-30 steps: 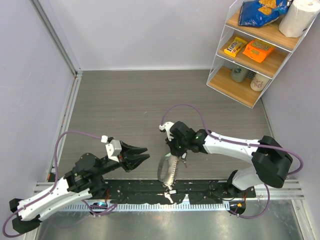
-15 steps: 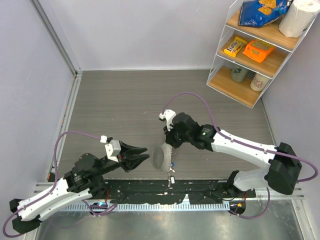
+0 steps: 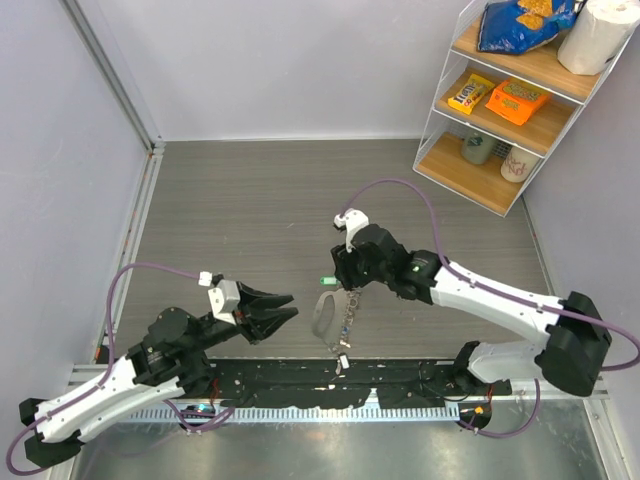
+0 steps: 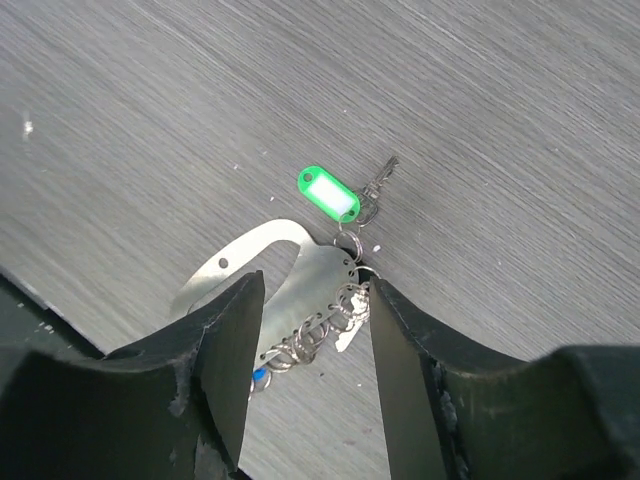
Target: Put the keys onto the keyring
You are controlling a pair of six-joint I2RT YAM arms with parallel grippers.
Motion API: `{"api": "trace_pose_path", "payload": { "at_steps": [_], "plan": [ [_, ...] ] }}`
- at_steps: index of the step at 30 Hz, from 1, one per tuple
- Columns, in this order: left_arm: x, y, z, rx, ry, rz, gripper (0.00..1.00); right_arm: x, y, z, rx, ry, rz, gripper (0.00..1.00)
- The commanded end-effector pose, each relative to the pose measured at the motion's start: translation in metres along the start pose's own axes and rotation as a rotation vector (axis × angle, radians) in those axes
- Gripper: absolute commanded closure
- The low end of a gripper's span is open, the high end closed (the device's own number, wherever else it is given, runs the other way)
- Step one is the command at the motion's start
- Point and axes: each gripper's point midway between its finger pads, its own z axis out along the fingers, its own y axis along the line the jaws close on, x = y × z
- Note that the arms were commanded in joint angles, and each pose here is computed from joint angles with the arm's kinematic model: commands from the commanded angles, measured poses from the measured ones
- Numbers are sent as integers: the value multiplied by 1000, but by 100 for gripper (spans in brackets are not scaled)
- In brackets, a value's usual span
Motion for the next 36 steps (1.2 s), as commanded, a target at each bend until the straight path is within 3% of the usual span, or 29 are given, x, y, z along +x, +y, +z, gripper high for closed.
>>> {"api": "trace_pose_path", "payload": {
  "at_steps": [1, 21, 31, 36],
  "plan": [
    [-8, 2, 4, -10, -26, 12, 65, -3, 11, -23, -83, -39, 16, 47],
    [-5, 1, 11, -13, -14, -52, 60, 99, 60, -42, -362, 184, -7, 48],
    [-10, 0, 10, -18, -13, -78, 57, 80, 41, -24, -168, 53, 39, 48],
    [-11, -1, 7, -19, -16, -84, 57, 73, 33, -8, -105, 58, 10, 53]
  ]
}}
